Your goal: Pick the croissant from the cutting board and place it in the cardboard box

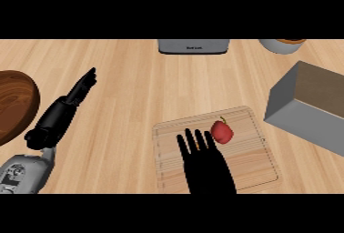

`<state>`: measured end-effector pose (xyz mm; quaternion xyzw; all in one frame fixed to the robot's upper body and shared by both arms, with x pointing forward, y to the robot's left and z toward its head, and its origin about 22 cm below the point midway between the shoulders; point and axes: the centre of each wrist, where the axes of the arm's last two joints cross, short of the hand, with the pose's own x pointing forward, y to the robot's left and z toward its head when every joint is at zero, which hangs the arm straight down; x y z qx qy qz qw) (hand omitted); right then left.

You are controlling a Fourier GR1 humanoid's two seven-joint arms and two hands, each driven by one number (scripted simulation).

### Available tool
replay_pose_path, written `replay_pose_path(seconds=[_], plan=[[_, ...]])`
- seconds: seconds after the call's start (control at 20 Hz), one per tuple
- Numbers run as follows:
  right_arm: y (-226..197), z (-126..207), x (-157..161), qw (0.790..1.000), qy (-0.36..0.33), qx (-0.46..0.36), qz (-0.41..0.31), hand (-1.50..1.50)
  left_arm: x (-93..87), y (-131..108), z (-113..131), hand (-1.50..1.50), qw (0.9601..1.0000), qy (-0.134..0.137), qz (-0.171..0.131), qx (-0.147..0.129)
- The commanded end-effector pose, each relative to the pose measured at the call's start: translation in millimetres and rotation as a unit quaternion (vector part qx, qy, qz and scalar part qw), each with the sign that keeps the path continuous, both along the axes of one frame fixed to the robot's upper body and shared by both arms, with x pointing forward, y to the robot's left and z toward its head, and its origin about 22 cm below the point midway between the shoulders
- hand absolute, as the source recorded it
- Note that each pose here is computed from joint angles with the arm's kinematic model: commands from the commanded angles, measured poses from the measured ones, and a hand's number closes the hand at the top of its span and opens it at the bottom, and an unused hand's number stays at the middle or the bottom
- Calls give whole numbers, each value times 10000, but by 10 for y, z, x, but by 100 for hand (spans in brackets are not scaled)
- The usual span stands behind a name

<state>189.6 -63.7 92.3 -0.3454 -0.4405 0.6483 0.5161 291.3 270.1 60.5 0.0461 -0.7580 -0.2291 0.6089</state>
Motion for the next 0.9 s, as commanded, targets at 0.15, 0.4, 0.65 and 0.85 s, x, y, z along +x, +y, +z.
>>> replay_pose_path(seconds=[0.15,0.4,0.65,0.85], plan=[[84,-236,68,9987,56,-345,-371,-150,1,-55,62,0,10000,20,18,-45],[-133,-401,122,9994,142,-213,-222,-150,-63,-20,-37,0,9999,54,90,-4],[-14,-408,82,9990,269,-165,-322,-150,-24,119,52,0,10000,9,21,-19],[-232,-670,243,9977,189,-451,-477,-150,-145,-190,-75,0,10000,17,-7,-90]])
